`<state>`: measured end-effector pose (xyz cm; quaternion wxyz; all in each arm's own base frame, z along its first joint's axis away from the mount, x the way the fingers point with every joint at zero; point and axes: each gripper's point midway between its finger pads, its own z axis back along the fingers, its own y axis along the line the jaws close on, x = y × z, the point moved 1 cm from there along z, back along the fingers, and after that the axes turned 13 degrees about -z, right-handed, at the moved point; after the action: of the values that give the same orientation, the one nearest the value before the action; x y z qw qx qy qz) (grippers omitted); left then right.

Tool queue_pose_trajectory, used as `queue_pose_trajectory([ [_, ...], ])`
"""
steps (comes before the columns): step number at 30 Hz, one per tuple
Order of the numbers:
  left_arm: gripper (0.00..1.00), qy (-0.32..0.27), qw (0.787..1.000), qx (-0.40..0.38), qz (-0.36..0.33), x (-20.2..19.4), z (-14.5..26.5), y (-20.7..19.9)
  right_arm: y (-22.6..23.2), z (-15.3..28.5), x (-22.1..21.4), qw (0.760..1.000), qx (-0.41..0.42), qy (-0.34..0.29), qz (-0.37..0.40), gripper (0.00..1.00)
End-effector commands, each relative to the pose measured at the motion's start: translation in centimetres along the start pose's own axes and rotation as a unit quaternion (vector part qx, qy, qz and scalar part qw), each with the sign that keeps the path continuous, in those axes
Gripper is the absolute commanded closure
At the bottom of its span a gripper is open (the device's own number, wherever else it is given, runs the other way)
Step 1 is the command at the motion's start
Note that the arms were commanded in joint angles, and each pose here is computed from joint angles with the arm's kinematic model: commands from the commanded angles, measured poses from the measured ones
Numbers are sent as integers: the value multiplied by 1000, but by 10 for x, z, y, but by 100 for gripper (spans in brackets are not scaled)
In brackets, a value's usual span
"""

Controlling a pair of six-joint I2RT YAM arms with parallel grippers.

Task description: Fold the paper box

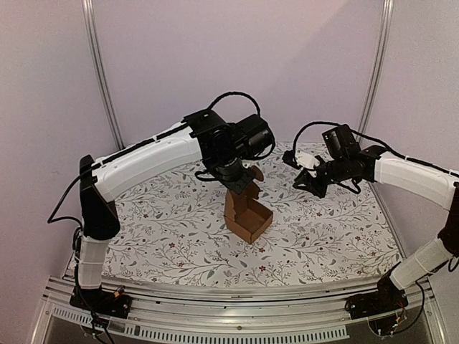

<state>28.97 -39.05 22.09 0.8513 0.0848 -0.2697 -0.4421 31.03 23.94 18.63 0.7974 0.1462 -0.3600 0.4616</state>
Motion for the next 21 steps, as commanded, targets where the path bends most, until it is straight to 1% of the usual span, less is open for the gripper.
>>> queue_pose_trajectory([
  [1,100,-11,1000,5,-1,6,-1,-3,-28,-30,20,995,24,-8,-98,83],
  [3,100,-14,1000,5,-1,8,-1,-3,-33,-50,25,992,43,1,-120,83],
  [6,100,-16,1000,5,-2,10,0,-3,-25,-72,32,982,96,11,-164,82],
  [8,100,-17,1000,7,-3,11,-1,-2,-18,-91,25,974,122,29,-187,82],
  [10,100,-16,1000,9,-4,11,-2,-2,-12,-101,19,972,133,41,-191,81],
  [17,100,-21,1000,12,-9,15,-6,-4,21,-112,14,959,202,61,-189,79],
  [21,100,-20,1000,9,-14,16,-11,-8,30,-115,16,956,216,65,-187,79],
])
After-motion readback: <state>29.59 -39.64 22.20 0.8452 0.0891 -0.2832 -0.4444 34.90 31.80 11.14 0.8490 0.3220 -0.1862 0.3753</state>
